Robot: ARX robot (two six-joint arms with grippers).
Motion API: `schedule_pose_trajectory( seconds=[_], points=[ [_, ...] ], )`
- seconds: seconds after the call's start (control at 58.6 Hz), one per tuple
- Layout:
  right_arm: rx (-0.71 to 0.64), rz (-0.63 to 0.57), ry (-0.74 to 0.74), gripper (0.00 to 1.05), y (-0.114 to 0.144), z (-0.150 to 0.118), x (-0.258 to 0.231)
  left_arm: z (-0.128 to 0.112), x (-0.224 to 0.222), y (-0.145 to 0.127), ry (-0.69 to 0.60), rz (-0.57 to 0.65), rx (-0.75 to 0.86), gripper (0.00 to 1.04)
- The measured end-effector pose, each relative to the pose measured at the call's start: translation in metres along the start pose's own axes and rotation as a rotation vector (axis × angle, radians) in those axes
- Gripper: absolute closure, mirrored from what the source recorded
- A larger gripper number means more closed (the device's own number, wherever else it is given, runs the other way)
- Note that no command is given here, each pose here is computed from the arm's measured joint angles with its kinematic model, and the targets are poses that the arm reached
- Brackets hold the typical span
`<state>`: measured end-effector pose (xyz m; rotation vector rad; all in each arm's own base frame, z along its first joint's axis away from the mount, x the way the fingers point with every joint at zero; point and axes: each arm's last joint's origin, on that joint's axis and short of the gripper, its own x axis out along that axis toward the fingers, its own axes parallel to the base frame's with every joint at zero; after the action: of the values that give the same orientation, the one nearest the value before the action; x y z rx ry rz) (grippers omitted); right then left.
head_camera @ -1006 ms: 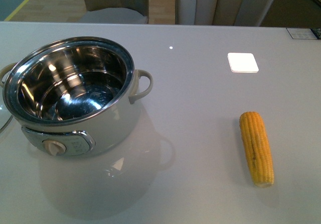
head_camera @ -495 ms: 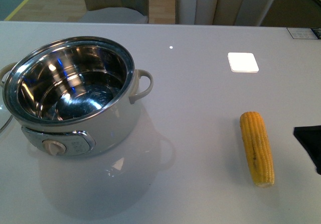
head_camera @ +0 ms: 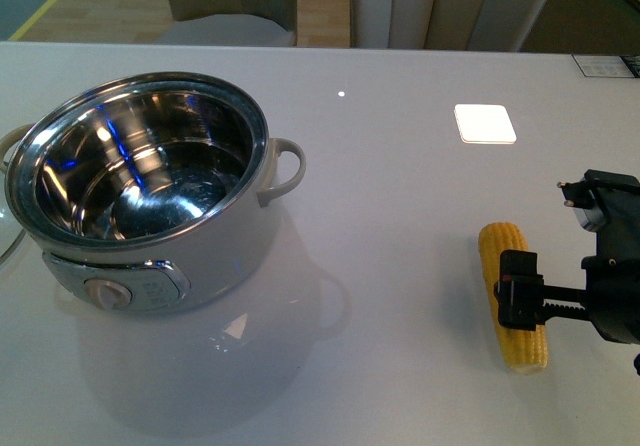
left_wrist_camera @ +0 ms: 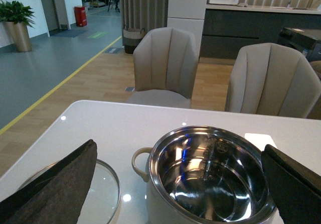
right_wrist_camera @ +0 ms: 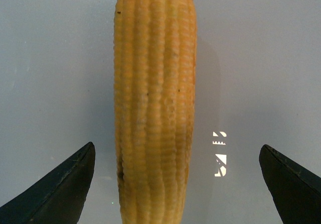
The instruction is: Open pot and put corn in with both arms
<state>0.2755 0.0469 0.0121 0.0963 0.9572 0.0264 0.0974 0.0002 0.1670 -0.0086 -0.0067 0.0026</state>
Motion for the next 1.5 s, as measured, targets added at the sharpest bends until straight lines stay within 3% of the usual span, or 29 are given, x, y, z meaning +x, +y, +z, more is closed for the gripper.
schedule_pose_trajectory(
  seconds=[0.324,0.478,0.597,0.802,1.16,1.501],
  points=[
    [-0.068,-0.019,0.036,0.09,0.014,-0.001,0.028,0.0,0.0,0.0,0.0,0.0,0.0,0.07],
    [-0.111,-0.036,0.071,0.3,0.018,-0.008,0.032,0.0,0.0,0.0,0.0,0.0,0.0,0.07],
    [-0.131,-0.036,0.095,0.55,0.018,-0.011,0.028,0.0,0.0,0.0,0.0,0.0,0.0,0.07],
    [-0.129,0.009,0.081,0.75,0.02,-0.001,0.005,0.0,0.0,0.0,0.0,0.0,0.0,0.07],
    [-0.094,0.189,-0.058,0.82,0.049,0.035,-0.063,0.0,0.0,0.0,0.0,0.0,0.0,0.07],
    [-0.009,0.386,-0.125,0.83,0.115,0.082,-0.098,0.0,0.0,0.0,0.0,0.0,0.0,0.07]
  ],
)
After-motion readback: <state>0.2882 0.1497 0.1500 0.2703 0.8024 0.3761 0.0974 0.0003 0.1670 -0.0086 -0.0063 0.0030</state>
